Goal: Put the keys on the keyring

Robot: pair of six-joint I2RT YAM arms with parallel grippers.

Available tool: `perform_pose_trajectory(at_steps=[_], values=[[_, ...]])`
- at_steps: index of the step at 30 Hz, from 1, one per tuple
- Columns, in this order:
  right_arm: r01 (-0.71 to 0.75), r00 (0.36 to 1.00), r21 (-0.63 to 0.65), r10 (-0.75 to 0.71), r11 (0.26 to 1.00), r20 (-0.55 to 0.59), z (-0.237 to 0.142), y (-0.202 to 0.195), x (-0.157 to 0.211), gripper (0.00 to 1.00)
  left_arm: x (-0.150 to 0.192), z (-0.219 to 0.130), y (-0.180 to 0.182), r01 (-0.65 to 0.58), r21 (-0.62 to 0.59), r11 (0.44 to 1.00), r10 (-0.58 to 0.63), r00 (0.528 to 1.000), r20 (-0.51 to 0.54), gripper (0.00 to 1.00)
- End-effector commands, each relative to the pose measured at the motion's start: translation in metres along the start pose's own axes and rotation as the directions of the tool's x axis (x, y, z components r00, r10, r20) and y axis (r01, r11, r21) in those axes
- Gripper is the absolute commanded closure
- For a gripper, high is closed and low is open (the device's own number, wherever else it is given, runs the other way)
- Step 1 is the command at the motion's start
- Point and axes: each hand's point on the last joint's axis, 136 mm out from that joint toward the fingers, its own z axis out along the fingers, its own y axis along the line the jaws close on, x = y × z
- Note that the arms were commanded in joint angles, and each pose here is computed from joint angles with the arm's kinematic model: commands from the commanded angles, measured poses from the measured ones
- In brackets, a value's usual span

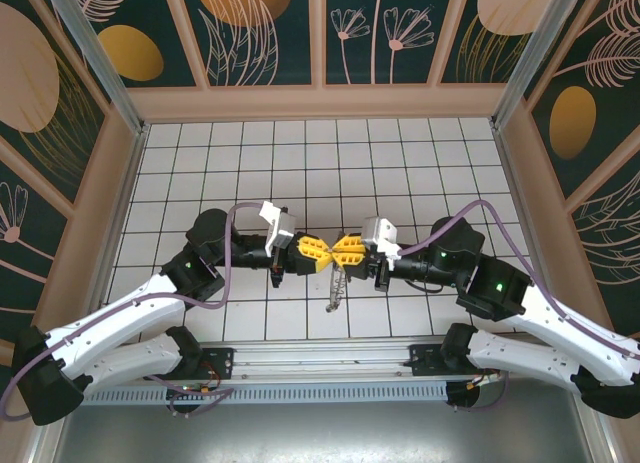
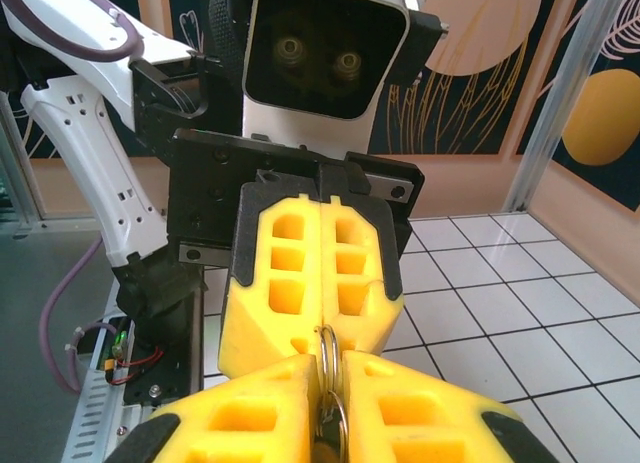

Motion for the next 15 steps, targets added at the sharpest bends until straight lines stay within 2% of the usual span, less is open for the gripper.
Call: perform_pose_trajectory(at_steps=[1,4,7,10,12,15], values=[[-0.028,0.994,-0.023,0.026,0.999,-0.107,0.016,0.001,0.026,0.85,-0.028,0.0,-0.018,-0.109,0.051,0.993,0.106,0.993,0.047,1.0],[-0.038,0.984,-0.024,0.033,0.999,-0.175,0.021,0.0,0.039,0.86,-0.025,0.001,-0.014,-0.118,0.032,0.992,0.118,0.993,0.015,1.0],[-0.027,0.978,-0.005,0.026,1.0,-0.208,0.023,-0.004,0.044,1.0,-0.023,0.002,-0.011,-0.119,0.022,0.993,0.119,0.993,0.0,1.0],[-0.006,0.979,0.029,0.012,1.0,-0.204,0.019,-0.01,0.041,1.0,-0.021,0.003,-0.006,-0.11,0.0,0.994,0.11,0.994,-0.012,1.0],[0.009,0.981,0.043,0.0,0.999,-0.194,0.016,-0.012,0.036,1.0,-0.016,0.004,0.001,-0.103,-0.027,0.994,0.101,0.993,-0.055,1.0],[0.03,0.976,0.052,-0.018,0.998,-0.217,0.014,-0.015,0.033,1.0,-0.004,0.004,0.017,-0.108,-0.099,0.989,0.09,0.981,-0.17,0.88]])
